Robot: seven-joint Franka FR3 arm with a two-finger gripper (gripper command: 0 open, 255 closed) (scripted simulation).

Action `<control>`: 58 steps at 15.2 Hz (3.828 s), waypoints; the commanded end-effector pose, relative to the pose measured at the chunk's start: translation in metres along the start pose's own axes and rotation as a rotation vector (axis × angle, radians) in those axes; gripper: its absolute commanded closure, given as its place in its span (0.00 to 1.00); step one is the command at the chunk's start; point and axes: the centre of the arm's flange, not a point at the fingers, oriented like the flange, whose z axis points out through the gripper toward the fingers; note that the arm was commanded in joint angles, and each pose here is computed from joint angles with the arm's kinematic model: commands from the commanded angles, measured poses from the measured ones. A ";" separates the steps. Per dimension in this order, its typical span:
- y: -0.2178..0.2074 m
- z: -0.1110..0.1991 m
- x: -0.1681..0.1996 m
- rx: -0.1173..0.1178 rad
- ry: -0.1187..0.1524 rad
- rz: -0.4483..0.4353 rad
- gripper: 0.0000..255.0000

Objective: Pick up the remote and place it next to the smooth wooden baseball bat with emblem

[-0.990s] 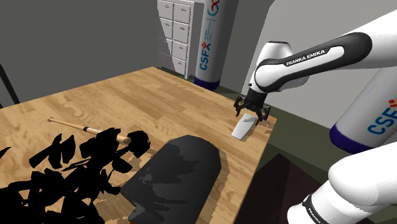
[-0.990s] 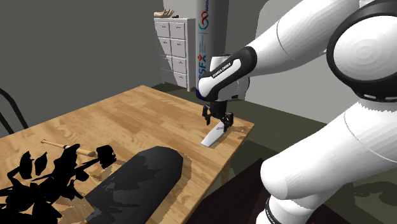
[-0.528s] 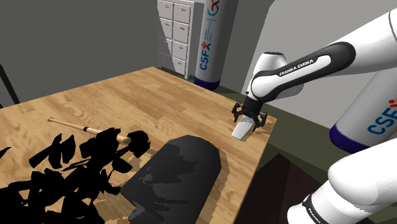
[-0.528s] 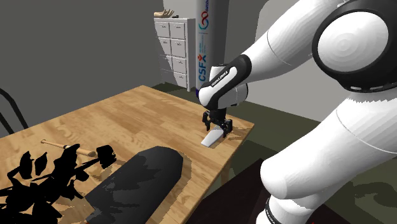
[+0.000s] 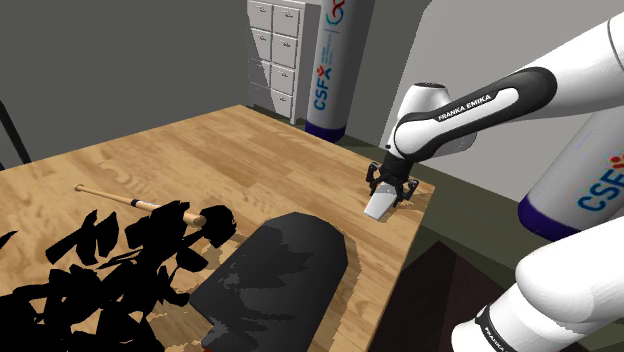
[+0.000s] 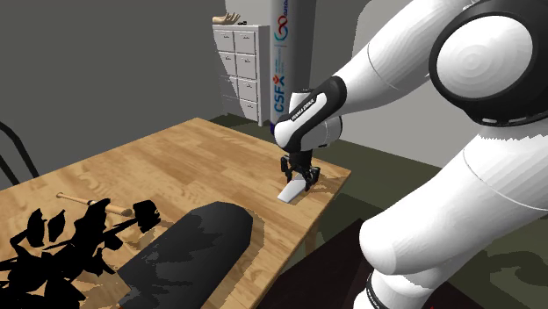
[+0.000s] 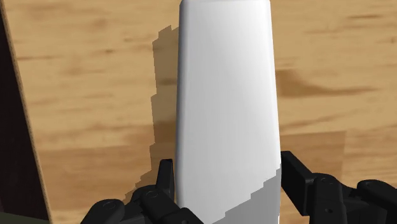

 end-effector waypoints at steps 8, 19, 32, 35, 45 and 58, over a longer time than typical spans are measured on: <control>0.000 0.000 0.000 0.000 0.000 0.000 1.00; 0.000 -0.053 0.000 0.000 0.000 0.000 1.00; -0.001 -0.121 0.001 0.000 0.000 0.000 1.00; -0.001 -0.137 0.001 0.000 0.000 0.000 1.00; -0.001 -0.190 0.002 0.000 0.000 0.000 1.00; -0.140 -0.191 -0.076 0.000 0.000 0.000 1.00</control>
